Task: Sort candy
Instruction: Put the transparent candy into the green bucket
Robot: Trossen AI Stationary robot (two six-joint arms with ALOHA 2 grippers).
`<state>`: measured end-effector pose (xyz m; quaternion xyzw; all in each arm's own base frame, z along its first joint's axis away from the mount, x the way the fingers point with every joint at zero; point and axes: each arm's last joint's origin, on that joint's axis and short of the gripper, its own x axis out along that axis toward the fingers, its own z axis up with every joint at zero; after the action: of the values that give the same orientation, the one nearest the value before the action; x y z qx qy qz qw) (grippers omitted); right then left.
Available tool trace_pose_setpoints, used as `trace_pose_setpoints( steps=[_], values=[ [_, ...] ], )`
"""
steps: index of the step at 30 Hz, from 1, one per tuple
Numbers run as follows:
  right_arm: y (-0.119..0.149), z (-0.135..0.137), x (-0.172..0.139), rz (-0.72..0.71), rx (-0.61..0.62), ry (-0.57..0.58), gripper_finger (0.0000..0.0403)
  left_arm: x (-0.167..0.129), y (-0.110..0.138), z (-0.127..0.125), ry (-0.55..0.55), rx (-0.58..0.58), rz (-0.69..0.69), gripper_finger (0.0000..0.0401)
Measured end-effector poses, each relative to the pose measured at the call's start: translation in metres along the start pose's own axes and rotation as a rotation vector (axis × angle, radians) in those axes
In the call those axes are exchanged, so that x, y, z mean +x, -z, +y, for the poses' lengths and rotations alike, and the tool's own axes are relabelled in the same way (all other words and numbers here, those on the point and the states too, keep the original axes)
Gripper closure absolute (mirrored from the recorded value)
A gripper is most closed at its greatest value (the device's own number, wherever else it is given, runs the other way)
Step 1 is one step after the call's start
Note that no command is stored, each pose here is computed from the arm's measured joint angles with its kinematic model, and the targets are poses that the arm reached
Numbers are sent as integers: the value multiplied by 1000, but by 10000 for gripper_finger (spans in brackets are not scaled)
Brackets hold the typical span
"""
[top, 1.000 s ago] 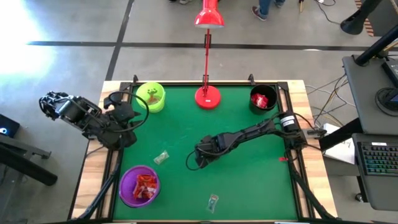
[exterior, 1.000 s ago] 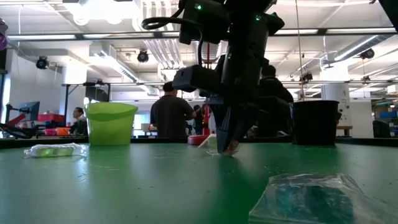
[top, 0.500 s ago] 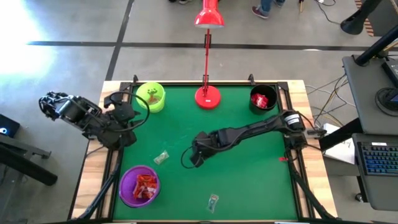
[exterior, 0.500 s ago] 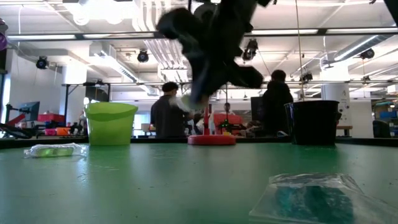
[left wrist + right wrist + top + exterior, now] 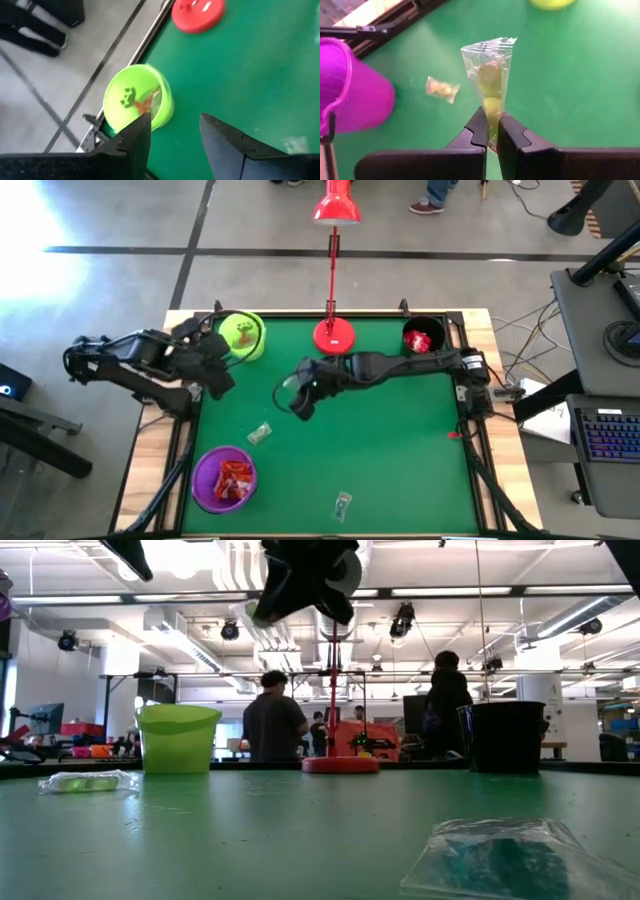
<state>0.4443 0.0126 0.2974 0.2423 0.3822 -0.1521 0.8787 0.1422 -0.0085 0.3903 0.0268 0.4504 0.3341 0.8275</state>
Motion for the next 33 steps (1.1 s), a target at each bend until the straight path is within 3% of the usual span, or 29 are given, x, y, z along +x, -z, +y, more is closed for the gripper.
trace_pose_setpoints(
  steps=[3, 9, 22, 29, 33],
  values=[
    [-16, -8, -8, -29, -69, 8, 394, 12, -3, -3, -16, -14, -6, 240],
    [-40, -29, -26, -27, -156, 60, 394, 29, -13, -8, 71, -20, -93, 238],
    [-66, -69, -41, 2, -273, 97, 394, 59, -37, -2, 452, -120, -253, 239],
    [-70, -72, -44, -4, -339, 90, 394, 87, -39, -4, 617, -147, -270, 239],
    [-73, -71, -48, -19, -357, 83, 394, 105, -40, -5, 614, -173, -275, 239]
  ],
)
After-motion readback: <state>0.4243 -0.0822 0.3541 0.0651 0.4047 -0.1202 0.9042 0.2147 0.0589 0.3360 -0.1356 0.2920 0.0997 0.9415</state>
